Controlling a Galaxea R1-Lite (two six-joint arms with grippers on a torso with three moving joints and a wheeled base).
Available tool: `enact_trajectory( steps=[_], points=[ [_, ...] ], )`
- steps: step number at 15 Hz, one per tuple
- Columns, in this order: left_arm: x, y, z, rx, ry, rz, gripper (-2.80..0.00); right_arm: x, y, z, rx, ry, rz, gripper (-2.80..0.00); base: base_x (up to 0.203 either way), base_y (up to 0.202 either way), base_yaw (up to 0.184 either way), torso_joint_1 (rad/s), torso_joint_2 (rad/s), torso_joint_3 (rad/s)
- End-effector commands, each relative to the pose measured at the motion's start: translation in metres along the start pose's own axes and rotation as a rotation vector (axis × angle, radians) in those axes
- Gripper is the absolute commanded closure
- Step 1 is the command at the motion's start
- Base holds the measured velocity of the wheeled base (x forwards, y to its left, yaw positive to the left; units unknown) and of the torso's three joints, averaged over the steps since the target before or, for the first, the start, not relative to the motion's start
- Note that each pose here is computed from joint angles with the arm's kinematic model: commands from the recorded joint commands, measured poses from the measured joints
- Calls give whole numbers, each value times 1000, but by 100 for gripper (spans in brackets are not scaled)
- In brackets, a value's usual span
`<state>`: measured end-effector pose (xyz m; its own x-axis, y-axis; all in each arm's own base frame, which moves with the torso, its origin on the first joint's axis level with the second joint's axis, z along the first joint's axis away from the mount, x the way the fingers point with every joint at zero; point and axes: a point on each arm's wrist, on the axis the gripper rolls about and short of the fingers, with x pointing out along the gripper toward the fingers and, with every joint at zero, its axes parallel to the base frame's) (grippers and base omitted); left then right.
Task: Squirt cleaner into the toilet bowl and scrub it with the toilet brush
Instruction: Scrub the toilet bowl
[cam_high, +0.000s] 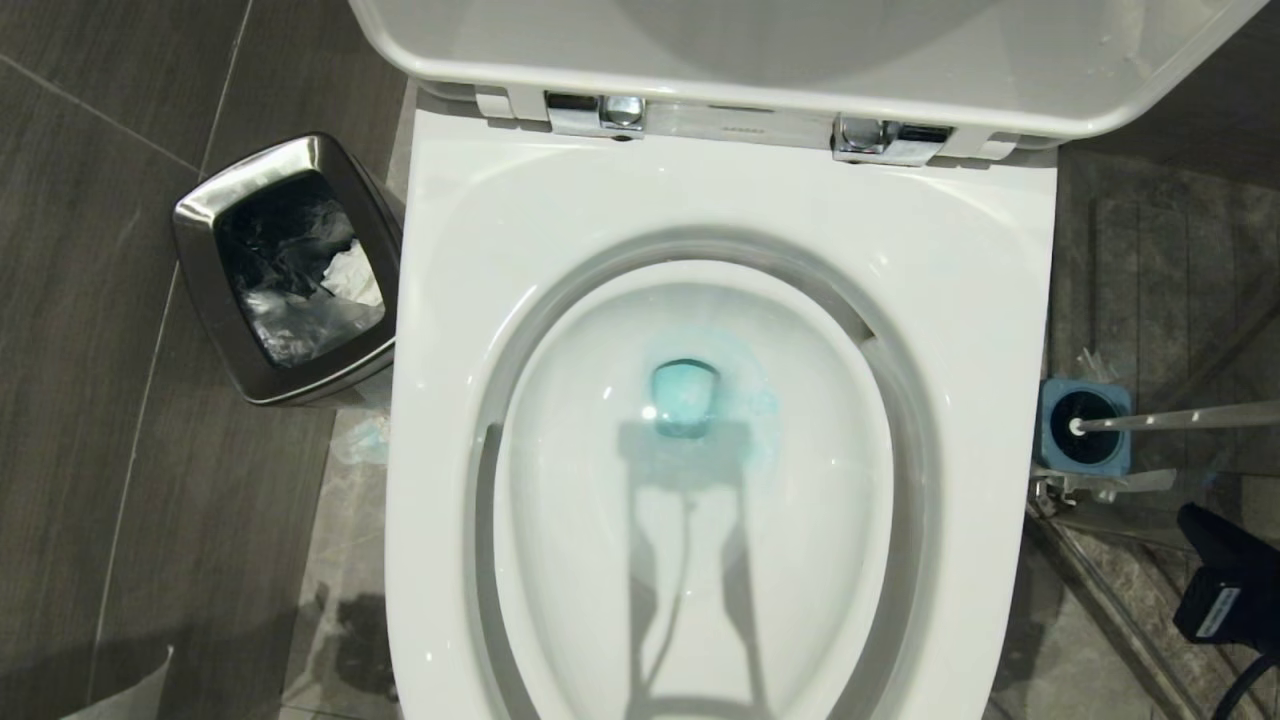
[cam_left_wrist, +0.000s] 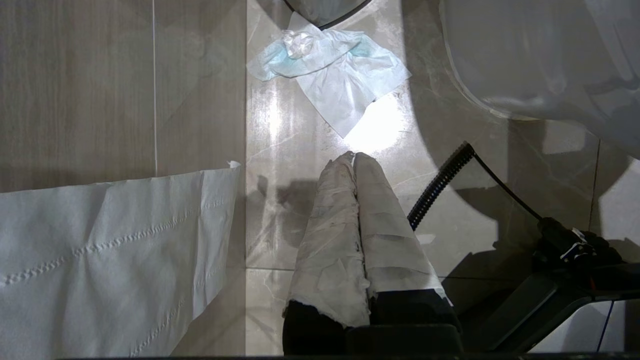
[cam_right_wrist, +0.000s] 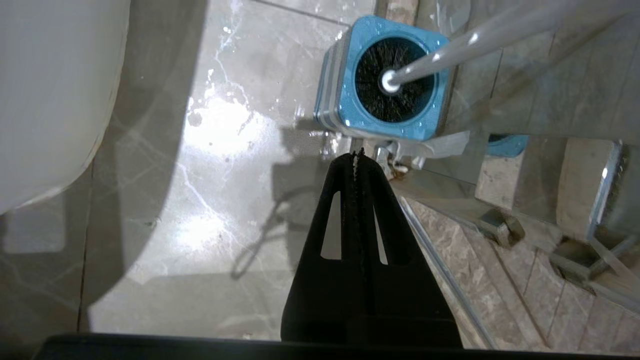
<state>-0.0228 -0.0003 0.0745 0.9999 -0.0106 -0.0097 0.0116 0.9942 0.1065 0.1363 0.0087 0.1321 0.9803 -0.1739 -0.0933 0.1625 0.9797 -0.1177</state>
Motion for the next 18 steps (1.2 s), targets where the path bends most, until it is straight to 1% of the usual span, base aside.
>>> enact_trajectory(
  steps=[1,4,5,7,9,12,13,18],
  points=[
    [0,0,0,1,2,0,0,6,2,-4,-10,25,0,0,0,0,0,0,0,0],
    [0,0,0,1,3,0,0,7,3,-4,-9,28,-1,0,0,0,0,0,0,0],
    [0,0,0,1,4,0,0,8,2,-4,-8,24,-6,-280,0,0,0,0,0,0],
    [0,0,0,1,1,0,0,10,2,-5,-6,29,-35,-280,0,0,0,0,0,0],
    [0,0,0,1,2,0,0,14,3,-4,23,13,-52,-280,0,0,0,0,0,0],
    [0,0,0,1,2,0,0,18,3,-4,36,5,-130,-280,0,0,0,0,0,0],
    [0,0,0,1,3,0,0,18,2,-3,37,3,-144,-280,0,0,0,0,0,0],
    [0,0,0,1,1,0,0,23,3,-1,52,-31,-184,-280,0,0,0,0,0,0]
  ],
)
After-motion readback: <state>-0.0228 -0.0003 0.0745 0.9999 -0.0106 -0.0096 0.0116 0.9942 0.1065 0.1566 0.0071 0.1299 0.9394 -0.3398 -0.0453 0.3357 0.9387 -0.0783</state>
